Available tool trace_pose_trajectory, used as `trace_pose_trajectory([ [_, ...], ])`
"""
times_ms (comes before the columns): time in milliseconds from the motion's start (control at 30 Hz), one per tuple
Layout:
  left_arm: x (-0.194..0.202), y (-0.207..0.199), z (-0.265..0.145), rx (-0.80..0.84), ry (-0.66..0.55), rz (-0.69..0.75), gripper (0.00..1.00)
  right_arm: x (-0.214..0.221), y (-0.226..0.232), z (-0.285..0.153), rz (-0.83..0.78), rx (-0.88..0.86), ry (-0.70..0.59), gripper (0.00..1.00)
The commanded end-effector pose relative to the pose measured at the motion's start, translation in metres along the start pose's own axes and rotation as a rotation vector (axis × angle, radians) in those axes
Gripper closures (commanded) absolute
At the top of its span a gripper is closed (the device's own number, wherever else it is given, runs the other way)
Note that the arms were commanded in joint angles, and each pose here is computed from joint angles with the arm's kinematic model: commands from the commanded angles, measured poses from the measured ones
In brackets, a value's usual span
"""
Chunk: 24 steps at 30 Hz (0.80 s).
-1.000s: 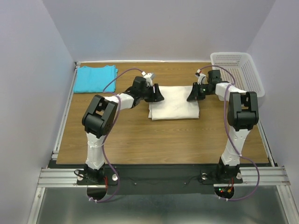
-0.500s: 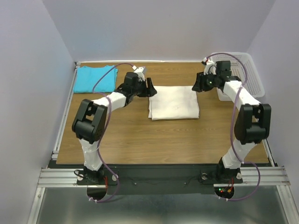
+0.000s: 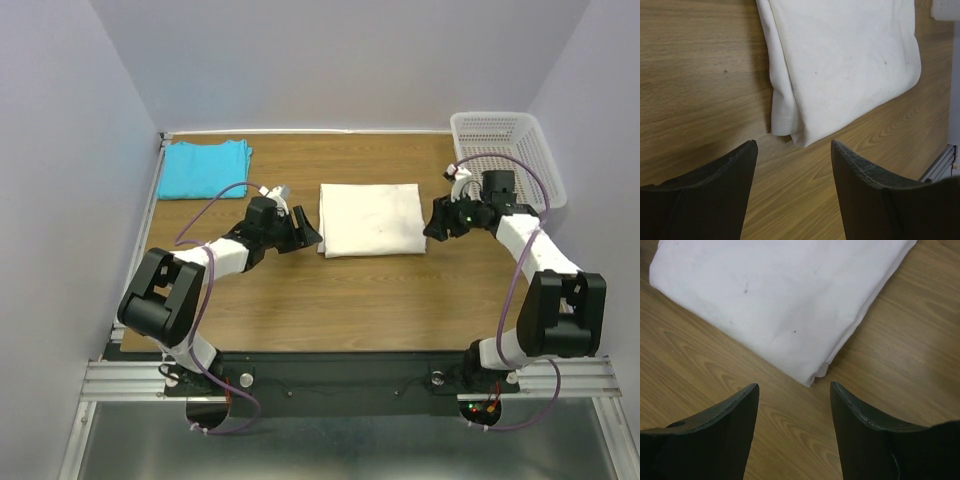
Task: Fold and stack the t-shirts
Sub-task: Fold the tshirt
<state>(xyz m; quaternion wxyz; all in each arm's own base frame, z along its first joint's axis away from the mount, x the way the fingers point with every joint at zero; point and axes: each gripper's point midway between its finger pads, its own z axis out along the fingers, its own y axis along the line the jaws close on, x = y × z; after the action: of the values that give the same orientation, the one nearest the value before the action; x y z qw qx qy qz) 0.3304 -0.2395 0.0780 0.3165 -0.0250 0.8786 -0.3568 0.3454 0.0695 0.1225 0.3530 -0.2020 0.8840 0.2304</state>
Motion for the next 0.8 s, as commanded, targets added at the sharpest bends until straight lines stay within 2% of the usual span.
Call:
trace_pose_trajectory([
  [0, -0.019, -0.028, 0.007, 0.100, -0.061, -0.019, 0.28, -0.011, 0.006, -0.012, -0.054, -0.042, -0.077, 0.35],
  [233, 0.000, -0.019, 0.032, 0.072, 0.015, -0.071, 0.28, -0.003, 0.003, -0.015, -0.021, -0.059, -0.086, 0.35],
  [600, 0.010, -0.036, 0.055, 0.092, 0.068, -0.125, 0.28, 0.000, -0.002, -0.018, 0.009, -0.069, -0.097, 0.35],
  [767, 0.015, -0.025, 0.059, 0.032, 0.085, -0.135, 0.28, -0.001, -0.003, -0.020, 0.014, -0.070, -0.104, 0.35],
])
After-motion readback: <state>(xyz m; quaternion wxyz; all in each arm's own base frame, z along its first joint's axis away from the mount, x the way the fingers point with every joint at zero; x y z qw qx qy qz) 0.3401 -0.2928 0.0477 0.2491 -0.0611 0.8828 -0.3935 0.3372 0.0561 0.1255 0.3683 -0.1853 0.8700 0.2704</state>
